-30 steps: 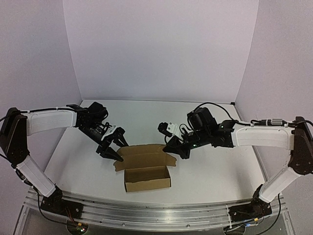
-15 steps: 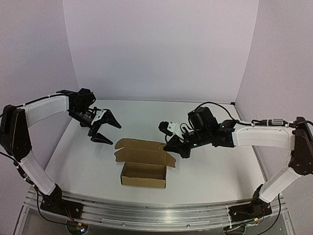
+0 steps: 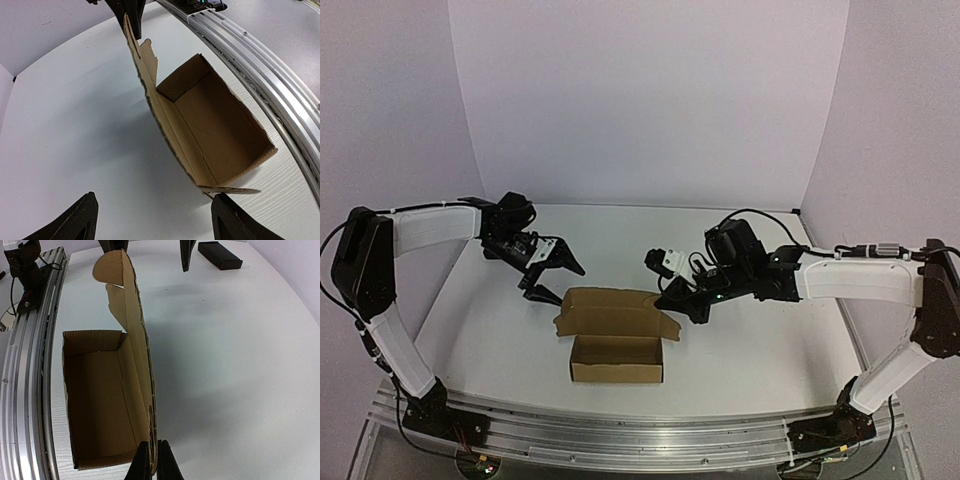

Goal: Fold the paper box

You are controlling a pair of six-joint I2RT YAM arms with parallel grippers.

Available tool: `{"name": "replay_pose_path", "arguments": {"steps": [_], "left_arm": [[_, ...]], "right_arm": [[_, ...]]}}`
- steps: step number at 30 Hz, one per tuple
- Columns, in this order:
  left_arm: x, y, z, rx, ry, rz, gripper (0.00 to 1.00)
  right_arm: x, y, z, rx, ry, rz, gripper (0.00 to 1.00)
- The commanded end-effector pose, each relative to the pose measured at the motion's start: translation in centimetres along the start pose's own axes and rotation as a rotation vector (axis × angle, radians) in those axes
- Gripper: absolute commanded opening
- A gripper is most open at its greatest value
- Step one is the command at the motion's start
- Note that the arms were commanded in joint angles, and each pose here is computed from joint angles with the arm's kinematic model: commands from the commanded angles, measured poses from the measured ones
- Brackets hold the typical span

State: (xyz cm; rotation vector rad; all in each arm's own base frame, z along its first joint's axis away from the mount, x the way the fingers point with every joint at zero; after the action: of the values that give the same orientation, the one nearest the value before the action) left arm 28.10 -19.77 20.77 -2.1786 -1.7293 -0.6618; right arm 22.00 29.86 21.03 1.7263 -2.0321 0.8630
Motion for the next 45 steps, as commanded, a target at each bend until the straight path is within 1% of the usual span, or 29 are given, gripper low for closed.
{"name": "replay_pose_path", "arguments": {"steps": [1, 3, 5, 7, 10, 16, 19, 21, 23, 26, 27, 28, 31, 37, 39, 40, 41, 42, 45], "left_arm": [[-0.9, -0.9, -1.3, 0.042, -0.044, 0.064, 0.80], [-1.5, -1.2, -1.6, 0.054, -0.043, 0.084, 0.80], [-1.8, -1.2, -1.7, 0.061, -0.039, 0.088, 0.78], [-2.1, -1.0, -1.7, 0.072, -0.037, 0.078, 0.73], [-2.4, -0.5, -1.8, 0.091, -0.036, 0.058, 0.61], [-2.9, -0.5, -2.3, 0.130, -0.041, 0.062, 0.48], [-2.8, -0.7, -2.5, 0.149, -0.045, 0.069, 0.45], [-2.8, -0.8, -2.5, 0.159, -0.045, 0.077, 0.40], [-2.8, -1.0, -2.4, 0.167, -0.041, 0.080, 0.30], [-2.8, -1.0, -2.1, 0.171, -0.020, 0.070, 0.09], [-2.8, -1.0, -2.1, 0.169, -0.011, 0.065, 0.04], [-2.8, -1.0, -2.0, 0.165, -0.002, 0.062, 0.01], [-2.8, -1.0, -1.7, 0.146, 0.017, 0.053, 0.00], [-2.6, -0.5, -2.3, 0.165, -0.003, 0.022, 0.00], [-2.5, -0.6, -2.5, 0.159, -0.008, 0.016, 0.00], [-2.5, -0.7, -2.5, 0.159, -0.010, 0.020, 0.00], [-2.4, -0.7, -2.6, 0.159, -0.012, 0.027, 0.00], [-2.4, -0.8, -2.6, 0.158, -0.017, 0.035, 0.00], [-2.4, -1.2, -2.7, 0.141, -0.026, 0.058, 0.00]], "right_arm": [[0.5, 0.0, -0.3, 0.005, -0.016, 0.022, 0.00], [0.4, -0.1, -0.3, -0.001, -0.011, 0.025, 0.00], [0.4, -0.1, -0.2, -0.005, -0.010, 0.025, 0.00], [0.4, -0.1, -0.3, -0.005, -0.012, 0.023, 0.00], [0.4, -0.1, -0.3, -0.004, -0.016, 0.020, 0.00], [0.2, -0.2, -0.4, -0.003, -0.017, 0.020, 0.00], [0.1, -0.3, -0.5, -0.004, -0.017, 0.017, 0.00], [0.0, -0.3, -0.4, -0.005, -0.015, 0.016, 0.00], [0.0, -0.3, -0.5, -0.002, -0.018, 0.014, 0.00], [0.1, -0.3, -0.5, -0.001, -0.017, 0.019, 0.00], [0.2, -0.3, -0.4, -0.001, -0.015, 0.023, 0.00], [0.3, -0.3, -0.4, 0.001, -0.014, 0.025, 0.00], [0.5, -0.2, -0.3, 0.003, -0.013, 0.029, 0.00], [0.6, 0.0, -0.4, 0.006, -0.023, 0.015, 0.00], [0.4, 0.0, -0.1, -0.006, -0.009, 0.026, 0.06], [0.3, -0.1, 0.1, -0.012, 0.003, 0.034, 0.15], [0.1, -0.1, 0.3, -0.013, 0.014, 0.035, 0.22], [-0.1, 0.0, 0.6, -0.010, 0.023, 0.033, 0.25], [-0.7, -0.2, 1.0, 0.004, 0.042, 0.035, 0.26]]}}
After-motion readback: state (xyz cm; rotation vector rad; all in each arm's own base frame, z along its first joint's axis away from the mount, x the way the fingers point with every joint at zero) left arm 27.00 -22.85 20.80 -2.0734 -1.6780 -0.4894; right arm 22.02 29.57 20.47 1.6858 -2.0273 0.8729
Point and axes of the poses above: each gripper's point midway between its finger pads, its own x axis back along the fingers, its own y axis along the line the jaws close on, z = x × y, the point moved 9 cm from there along x, back along the fingers, and after that the axes turned 15 degrees about x, right-handed, at the moved point
